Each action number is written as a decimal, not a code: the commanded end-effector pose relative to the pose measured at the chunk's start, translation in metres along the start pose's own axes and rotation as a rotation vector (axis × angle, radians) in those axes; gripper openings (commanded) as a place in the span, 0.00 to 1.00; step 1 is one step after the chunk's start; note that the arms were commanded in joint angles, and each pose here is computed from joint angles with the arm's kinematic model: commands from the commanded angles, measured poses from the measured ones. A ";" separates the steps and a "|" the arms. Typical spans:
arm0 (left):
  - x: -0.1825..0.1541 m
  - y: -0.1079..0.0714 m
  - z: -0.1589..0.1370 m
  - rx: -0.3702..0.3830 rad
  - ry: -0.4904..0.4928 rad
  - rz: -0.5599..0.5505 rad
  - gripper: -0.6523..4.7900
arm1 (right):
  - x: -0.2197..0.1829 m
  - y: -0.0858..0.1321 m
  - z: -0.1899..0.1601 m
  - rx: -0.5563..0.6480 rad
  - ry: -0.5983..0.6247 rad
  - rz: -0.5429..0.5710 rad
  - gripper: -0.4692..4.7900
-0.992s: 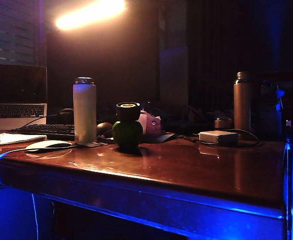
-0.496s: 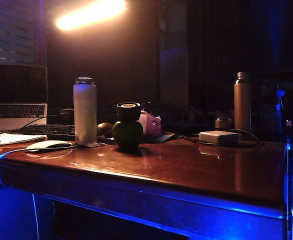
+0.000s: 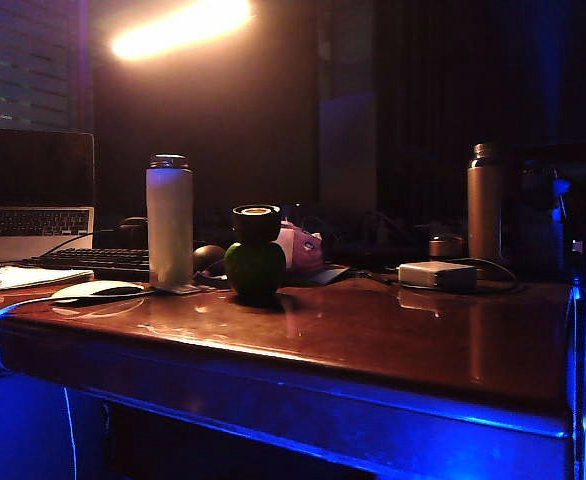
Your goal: Stack the black thermos bottle cap from the table onto the green apple.
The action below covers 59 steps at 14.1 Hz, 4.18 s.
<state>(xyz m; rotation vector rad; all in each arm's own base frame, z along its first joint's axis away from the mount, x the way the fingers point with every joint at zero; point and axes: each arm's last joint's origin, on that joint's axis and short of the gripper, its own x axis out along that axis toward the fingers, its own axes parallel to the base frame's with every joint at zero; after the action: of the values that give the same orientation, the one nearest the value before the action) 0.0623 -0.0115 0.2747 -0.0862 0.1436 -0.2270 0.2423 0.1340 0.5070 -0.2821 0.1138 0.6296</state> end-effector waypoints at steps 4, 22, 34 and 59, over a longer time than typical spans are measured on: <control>0.028 0.007 -0.040 -0.018 0.024 0.020 0.11 | 0.035 0.005 -0.029 0.062 -0.104 0.022 0.08; 0.052 0.017 -0.126 0.058 0.259 0.041 0.11 | 0.012 0.044 -0.169 0.135 0.128 0.065 0.08; 0.052 0.017 -0.126 0.053 0.258 0.037 0.12 | -0.180 0.080 -0.265 0.135 -0.124 -0.388 0.08; 0.051 0.017 -0.126 0.054 0.250 0.040 0.12 | -0.125 0.074 -0.378 0.374 0.119 -0.533 0.08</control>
<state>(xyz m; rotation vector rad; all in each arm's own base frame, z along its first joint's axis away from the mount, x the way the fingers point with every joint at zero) 0.0966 -0.0155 0.1426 -0.0025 0.3822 -0.2007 0.0892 0.0109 0.1540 0.0098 0.2662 0.0201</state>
